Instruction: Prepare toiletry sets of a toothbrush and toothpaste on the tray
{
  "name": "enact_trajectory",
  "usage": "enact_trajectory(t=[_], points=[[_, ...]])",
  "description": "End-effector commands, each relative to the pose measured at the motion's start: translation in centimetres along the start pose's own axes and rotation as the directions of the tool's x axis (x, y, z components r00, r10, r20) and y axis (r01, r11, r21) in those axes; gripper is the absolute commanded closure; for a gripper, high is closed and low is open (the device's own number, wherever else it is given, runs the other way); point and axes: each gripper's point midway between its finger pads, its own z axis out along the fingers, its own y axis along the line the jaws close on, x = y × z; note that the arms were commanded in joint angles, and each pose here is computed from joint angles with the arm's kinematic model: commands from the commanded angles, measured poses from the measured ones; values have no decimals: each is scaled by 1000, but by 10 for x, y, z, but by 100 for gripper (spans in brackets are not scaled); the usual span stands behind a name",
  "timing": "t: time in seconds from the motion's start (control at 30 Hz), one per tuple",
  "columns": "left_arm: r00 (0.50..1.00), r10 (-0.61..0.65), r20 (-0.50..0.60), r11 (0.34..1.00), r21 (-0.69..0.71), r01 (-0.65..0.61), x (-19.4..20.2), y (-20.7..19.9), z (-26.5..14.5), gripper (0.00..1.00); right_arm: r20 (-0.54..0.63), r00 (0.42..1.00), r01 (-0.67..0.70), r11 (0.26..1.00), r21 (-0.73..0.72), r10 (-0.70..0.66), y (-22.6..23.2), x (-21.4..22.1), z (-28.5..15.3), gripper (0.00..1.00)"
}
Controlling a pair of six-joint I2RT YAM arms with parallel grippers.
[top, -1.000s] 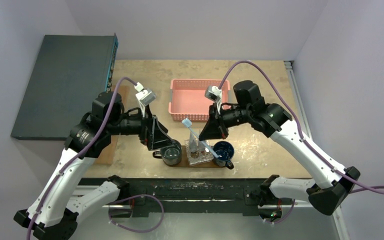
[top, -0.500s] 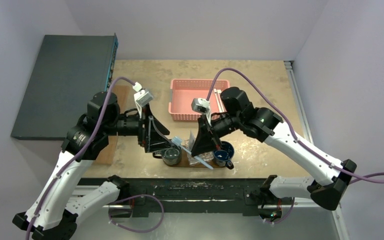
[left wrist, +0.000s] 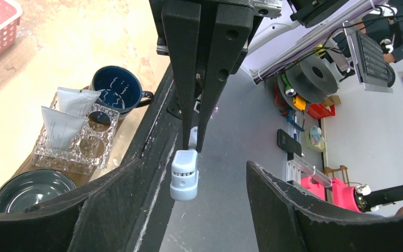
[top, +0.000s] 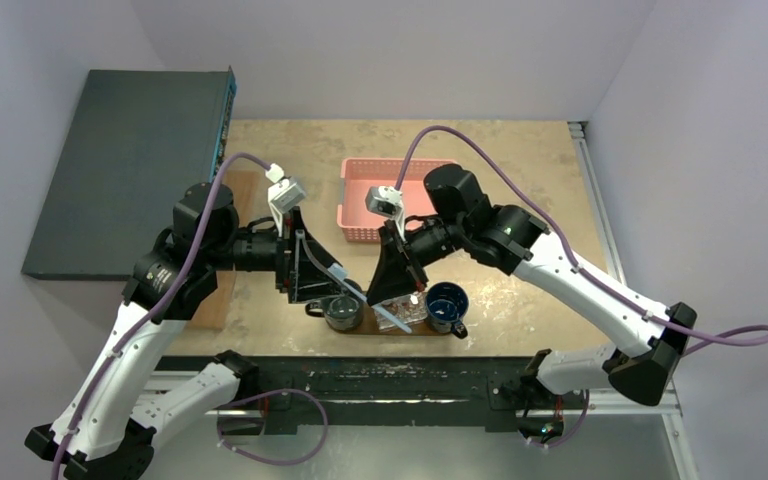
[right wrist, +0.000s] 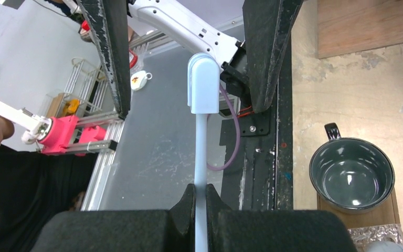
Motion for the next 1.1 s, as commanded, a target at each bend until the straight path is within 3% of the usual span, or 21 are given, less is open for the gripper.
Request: enact_trajectory(t=[0.0, 0.17, 0.6, 0.83, 0.97, 1.07], points=[[999, 45, 17, 999, 20, -46, -7, -7, -3, 30, 41, 998, 52, 999, -3, -52, 9, -20, -2, 100], [998, 54, 15, 998, 12, -54, -5, -6, -4, 37, 34, 998, 48, 999, -4, -47, 8, -19, 1, 100], [998, 55, 5, 998, 8, -55, -3, -4, -3, 68, 30, 999, 39, 999, 2, -40, 7, -18, 3, 100], [999, 53, 4, 999, -11, -53, 0, 0, -4, 99, 30, 999, 33, 999, 22, -33, 4, -16, 3, 100], [999, 47, 7, 998, -33, -46, 1, 2, -5, 100, 39, 999, 35, 998, 44, -37, 3, -15, 1, 99], [999, 45, 20, 997, -66, -44, 3, 4, -9, 100, 47, 998, 36, 997, 76, -39, 0, -15, -1, 89]])
